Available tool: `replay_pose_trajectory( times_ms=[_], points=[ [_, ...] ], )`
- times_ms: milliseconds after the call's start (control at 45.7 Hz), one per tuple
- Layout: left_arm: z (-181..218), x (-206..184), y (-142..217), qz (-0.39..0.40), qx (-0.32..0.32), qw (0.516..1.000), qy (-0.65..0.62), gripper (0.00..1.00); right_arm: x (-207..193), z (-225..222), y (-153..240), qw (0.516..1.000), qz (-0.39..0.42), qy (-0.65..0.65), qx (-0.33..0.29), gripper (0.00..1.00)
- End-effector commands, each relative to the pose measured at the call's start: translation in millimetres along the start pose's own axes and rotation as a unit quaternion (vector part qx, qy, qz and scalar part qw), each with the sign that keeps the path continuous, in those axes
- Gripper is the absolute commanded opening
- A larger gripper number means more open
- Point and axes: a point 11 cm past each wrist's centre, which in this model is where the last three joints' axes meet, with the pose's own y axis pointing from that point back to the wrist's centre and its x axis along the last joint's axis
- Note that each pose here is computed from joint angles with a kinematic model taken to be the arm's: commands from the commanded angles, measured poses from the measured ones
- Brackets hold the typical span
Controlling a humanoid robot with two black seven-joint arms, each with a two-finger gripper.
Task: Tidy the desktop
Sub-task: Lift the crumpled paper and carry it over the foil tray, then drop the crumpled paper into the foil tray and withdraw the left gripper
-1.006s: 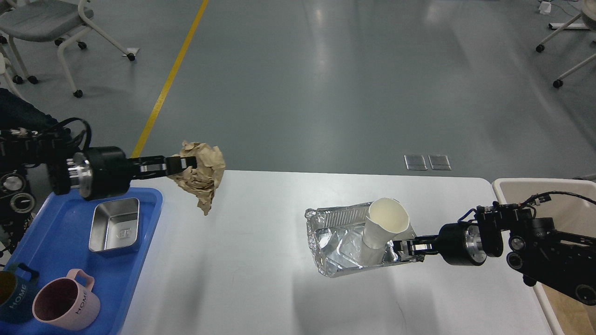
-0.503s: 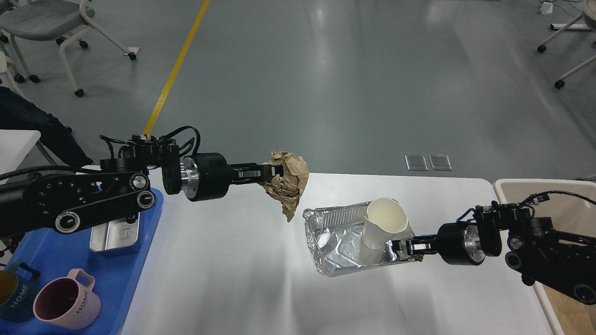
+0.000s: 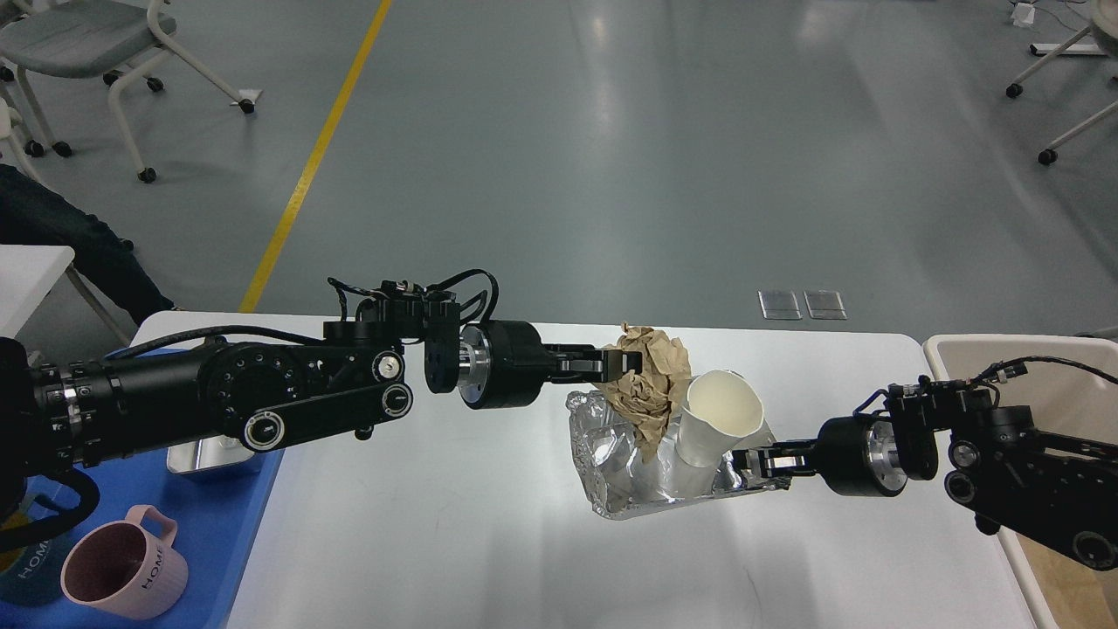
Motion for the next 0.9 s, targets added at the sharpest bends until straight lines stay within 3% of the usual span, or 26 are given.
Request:
replay_pose_trajectory(
  times_ms=[0, 350, 634, 787, 875],
  points=[
    [-3, -4, -1, -0.007, 0.005, 1.0, 0.0, 0.08, 0, 1, 0, 1.0, 0.001, -0.001, -0.001, 0.0],
    [-16, -13, 3, -0.013, 0.019, 1.0, 0.007, 0.14, 2, 1, 1, 1.0, 0.003, -0.001, -0.001, 0.0],
    [-20, -19, 0, -0.016, 0.021, 1.0, 0.017, 0.59, 5, 1, 2, 1.0, 0.008, -0.002, 0.0, 0.0],
    [-26, -26, 0, -0.018, 0.023, 0.999, 0.027, 0.69, 5, 0, 1, 1.0, 0.009, -0.002, 0.0, 0.0],
    [-31, -29, 3, -0.01, 0.025, 0.999, 0.042, 0.81, 5, 0, 1, 1.0, 0.009, -0.002, 0.0, 0.0]
  ],
)
